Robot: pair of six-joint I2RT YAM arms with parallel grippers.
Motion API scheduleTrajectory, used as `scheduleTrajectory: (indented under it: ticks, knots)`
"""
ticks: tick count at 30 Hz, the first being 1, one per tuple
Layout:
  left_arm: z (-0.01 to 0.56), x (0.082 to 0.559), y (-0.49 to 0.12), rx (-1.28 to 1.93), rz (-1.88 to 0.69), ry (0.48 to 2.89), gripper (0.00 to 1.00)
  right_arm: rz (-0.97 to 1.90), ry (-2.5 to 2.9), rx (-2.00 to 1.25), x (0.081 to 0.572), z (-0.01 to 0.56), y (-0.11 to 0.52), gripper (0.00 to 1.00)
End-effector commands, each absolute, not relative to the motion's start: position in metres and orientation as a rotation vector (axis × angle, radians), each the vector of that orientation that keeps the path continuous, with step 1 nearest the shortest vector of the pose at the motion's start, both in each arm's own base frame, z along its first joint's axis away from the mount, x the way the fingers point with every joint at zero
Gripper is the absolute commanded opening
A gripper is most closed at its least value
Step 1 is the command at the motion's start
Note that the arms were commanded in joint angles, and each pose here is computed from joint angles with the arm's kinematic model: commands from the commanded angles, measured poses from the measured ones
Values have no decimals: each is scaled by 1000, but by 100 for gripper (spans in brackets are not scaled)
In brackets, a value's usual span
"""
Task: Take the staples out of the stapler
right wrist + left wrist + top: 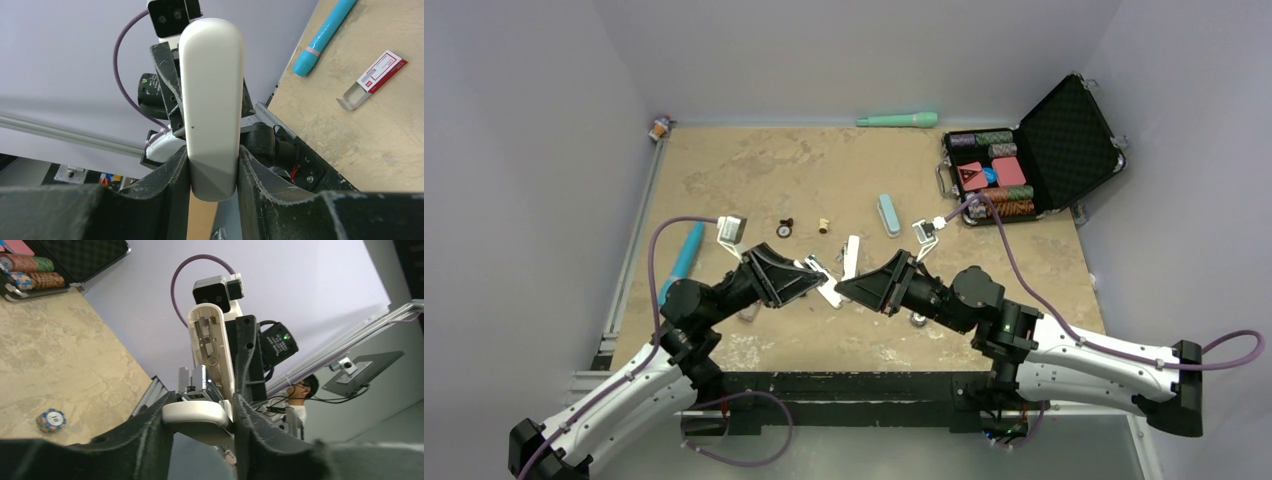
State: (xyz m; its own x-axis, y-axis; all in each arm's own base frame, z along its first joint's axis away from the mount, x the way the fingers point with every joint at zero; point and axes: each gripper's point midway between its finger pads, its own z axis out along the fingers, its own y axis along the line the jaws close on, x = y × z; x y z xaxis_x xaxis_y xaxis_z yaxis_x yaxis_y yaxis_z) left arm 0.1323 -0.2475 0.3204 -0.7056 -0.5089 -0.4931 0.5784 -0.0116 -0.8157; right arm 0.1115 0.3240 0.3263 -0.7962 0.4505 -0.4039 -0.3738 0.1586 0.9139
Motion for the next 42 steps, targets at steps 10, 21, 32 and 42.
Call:
scheduleTrajectory:
  ticks: [10, 21, 32, 42]
  knots:
    - [333, 131, -238, 91, -1675, 1591, 0, 1704, 1788, 102, 114, 328, 319, 49]
    - [296, 133, -222, 99, -1419, 1845, 0, 1547, 1909, 220, 124, 277, 297, 74]
    - [235, 147, -203, 104, -1081, 2129, 0, 1422, 1983, 146, 126, 258, 299, 45]
    - [202, 167, -194, 234, -785, 2324, 0, 1378, 1979, 134, 142, 267, 325, 0]
